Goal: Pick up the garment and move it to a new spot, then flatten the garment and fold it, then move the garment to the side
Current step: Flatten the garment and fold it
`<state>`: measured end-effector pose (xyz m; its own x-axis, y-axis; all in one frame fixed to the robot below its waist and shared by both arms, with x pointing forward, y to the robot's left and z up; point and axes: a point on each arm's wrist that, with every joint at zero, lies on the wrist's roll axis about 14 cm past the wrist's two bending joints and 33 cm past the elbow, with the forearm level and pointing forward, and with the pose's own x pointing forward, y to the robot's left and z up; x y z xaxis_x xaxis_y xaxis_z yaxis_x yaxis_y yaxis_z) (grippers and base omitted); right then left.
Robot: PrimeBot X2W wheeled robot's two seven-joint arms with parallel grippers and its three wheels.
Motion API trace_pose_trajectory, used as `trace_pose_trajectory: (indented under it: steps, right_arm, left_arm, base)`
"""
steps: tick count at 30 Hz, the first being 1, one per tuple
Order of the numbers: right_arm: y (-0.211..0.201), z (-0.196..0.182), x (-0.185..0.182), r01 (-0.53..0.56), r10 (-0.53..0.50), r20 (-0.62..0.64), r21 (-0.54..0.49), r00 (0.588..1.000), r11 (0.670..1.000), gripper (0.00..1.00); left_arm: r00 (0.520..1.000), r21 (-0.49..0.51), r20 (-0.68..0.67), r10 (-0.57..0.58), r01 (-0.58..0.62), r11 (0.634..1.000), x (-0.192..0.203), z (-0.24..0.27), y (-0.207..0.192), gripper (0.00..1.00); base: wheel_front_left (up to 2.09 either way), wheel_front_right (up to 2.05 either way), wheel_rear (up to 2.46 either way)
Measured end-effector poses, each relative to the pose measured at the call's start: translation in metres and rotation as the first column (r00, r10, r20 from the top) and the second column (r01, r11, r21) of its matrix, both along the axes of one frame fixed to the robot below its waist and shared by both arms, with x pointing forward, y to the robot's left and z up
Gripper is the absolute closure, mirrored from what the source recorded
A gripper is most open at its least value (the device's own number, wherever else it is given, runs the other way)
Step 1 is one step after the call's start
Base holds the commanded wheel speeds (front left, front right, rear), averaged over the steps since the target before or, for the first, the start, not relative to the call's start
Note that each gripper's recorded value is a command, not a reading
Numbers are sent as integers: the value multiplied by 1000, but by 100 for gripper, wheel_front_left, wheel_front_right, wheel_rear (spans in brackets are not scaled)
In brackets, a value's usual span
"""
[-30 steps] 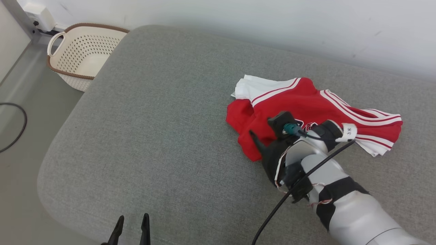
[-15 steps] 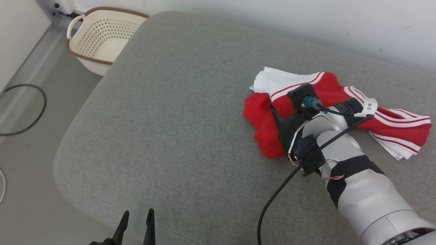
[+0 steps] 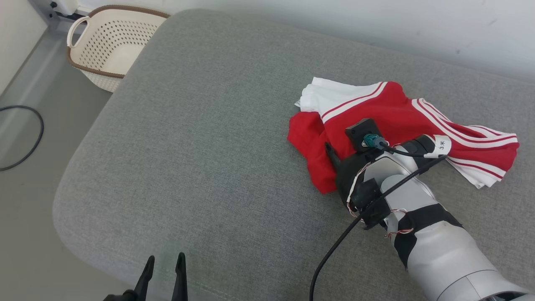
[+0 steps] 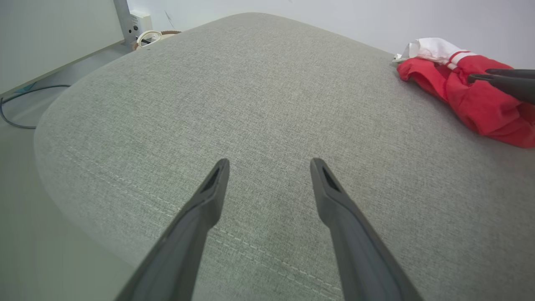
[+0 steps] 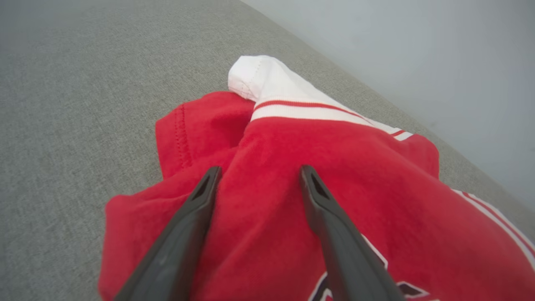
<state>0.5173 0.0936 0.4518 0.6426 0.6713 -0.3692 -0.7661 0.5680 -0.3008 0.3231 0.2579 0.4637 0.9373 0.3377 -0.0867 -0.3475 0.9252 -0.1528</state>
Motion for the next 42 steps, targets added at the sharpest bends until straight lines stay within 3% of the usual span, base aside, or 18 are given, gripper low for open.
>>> trace_pose_trajectory:
  steps: [3, 4, 5, 6, 7, 10, 15, 21, 25, 30, 31, 33, 37, 42]
  right_arm:
    - [-7, -6, 1, 15, -15, -14, -28, 1000, 999, 10]
    - [-8, -10, 2, 20, -21, -25, -39, 999, 999, 30]
    - [-10, -14, 2, 26, -28, -38, -51, 999, 998, 44]
    - [-11, -18, 2, 28, -31, -47, -65, 998, 997, 66]
    - [-11, -20, 2, 33, -37, -59, -70, 998, 997, 100]
    - [-7, -20, 3, 33, -36, -69, -50, 997, 998, 100]
    - [19, 13, 5, -14, 13, 8, 119, 1000, 993, 100]
    - [37, 87, 27, -74, 14, 175, 343, 984, 937, 100]
    - [37, 120, 50, -90, -10, 259, 371, 966, 924, 100]
    - [27, 121, 88, -8, -69, 243, 303, 968, 953, 100]
    - [22, 95, 98, 63, -99, 150, 233, 984, 971, 0]
    - [30, 72, 95, 84, -98, 68, 190, 993, 978, 0]
    - [57, 82, 90, 24, -48, 88, 255, 995, 967, 0]
    - [49, 79, 91, 29, -59, 95, 292, 994, 956, 0]
  left_arm:
    - [1000, -1, 10, -18, 18, 1000, 8, 2, -4, 0]
    - [1000, -1, 14, -22, 22, 1000, 11, 4, -5, 0]
    - [1000, -1, 17, -26, 26, 1000, 13, 4, -5, 0]
    - [999, 0, 21, -27, 27, 1000, 14, 6, -5, 0]
    - [999, 0, 22, -25, 25, 1000, 14, 6, -4, 0]
    - [1000, 2, 20, -10, 10, 1000, 10, 6, 0, 0]
    - [1000, -5, -8, 22, -22, 1000, -3, -2, 7, 0]
    - [999, -18, -31, 28, -29, 999, -8, -9, 7, 0]
    - [1000, -22, -15, -2, 2, 1000, 0, -4, -1, 0]
    - [999, -23, -6, -33, 33, 999, 4, 0, -9, 0]
    - [1000, -26, -14, -26, 25, 999, 0, -1, -9, 0]
    - [1000, -27, -22, -4, 3, 1000, -5, -3, -5, 0]
    - [998, -19, -46, 44, -45, 999, -15, -7, 6, 0]
    - [997, -23, -68, 47, -49, 999, -17, -14, 6, 0]
  base:
    - [0, 0, 0]
    - [0, 0, 0]
    - [0, 0, 0]
    - [0, 0, 0]
    - [0, 0, 0]
    - [0, 0, 0]
    - [0, 0, 0]
    - [0, 0, 0]
    - [0, 0, 0]
    - [0, 0, 0]
    - [0, 0, 0]
    - [0, 0, 0]
    - [0, 0, 0]
    - [0, 0, 0]
